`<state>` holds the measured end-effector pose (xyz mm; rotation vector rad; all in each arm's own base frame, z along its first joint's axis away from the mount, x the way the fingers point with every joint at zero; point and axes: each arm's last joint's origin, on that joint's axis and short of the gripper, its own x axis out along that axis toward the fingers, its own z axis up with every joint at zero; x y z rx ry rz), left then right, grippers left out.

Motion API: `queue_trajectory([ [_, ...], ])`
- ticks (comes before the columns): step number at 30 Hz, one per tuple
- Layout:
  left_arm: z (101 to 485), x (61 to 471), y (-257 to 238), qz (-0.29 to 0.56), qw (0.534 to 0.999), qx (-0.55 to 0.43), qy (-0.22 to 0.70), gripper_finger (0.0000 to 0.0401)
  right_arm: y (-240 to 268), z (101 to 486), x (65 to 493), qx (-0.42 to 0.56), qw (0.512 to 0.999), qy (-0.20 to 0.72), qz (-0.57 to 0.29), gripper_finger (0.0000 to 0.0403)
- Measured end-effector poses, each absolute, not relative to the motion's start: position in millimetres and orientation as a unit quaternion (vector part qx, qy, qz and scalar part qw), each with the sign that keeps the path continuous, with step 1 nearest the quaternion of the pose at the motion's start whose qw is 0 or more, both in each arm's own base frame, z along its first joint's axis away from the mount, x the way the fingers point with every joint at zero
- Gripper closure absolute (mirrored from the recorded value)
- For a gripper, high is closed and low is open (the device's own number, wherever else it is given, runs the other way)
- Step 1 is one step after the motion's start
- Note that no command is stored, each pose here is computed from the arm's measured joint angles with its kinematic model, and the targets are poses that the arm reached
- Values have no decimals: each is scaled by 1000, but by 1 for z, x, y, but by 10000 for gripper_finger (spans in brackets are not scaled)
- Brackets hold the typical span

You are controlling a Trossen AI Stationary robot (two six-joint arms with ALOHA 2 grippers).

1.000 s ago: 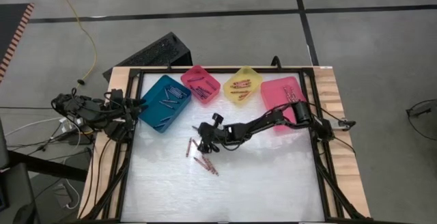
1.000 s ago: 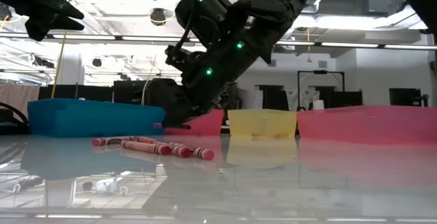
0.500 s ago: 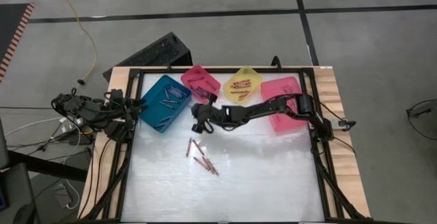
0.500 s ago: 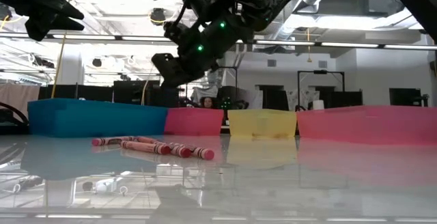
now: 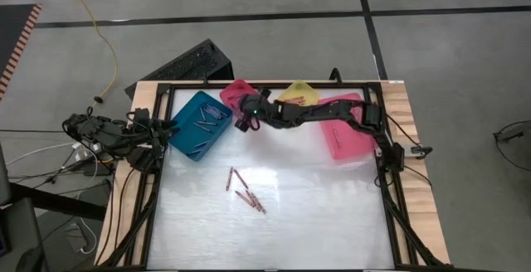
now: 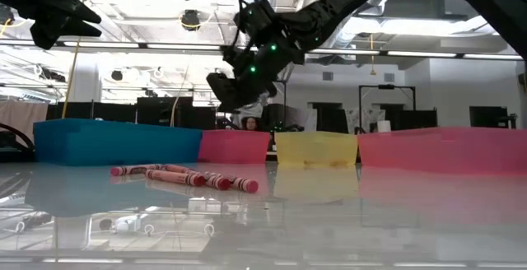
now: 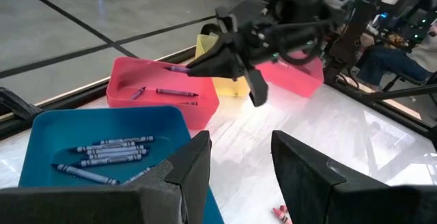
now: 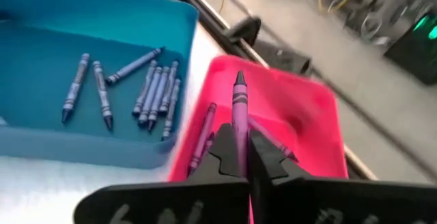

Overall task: Sort crayons
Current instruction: Put the violet crayon into the left pink bin, then put the red crayon into the yellow bin

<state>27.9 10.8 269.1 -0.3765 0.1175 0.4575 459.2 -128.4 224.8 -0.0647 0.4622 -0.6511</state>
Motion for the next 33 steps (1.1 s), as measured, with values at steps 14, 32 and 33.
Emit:
queue_trajectory([
  [14, 269, 28, 11, 225, 955, -186, 58, 256, -156, 216, 447, 85, 912, 241, -322, 368],
  [32, 269, 28, 11, 225, 954, -188, 57, 256, -149, 217, 449, 74, 923, 254, -278, 346],
  [33, 269, 28, 11, 225, 954, -188, 57, 256, -145, 218, 450, 77, 928, 253, -263, 346],
])
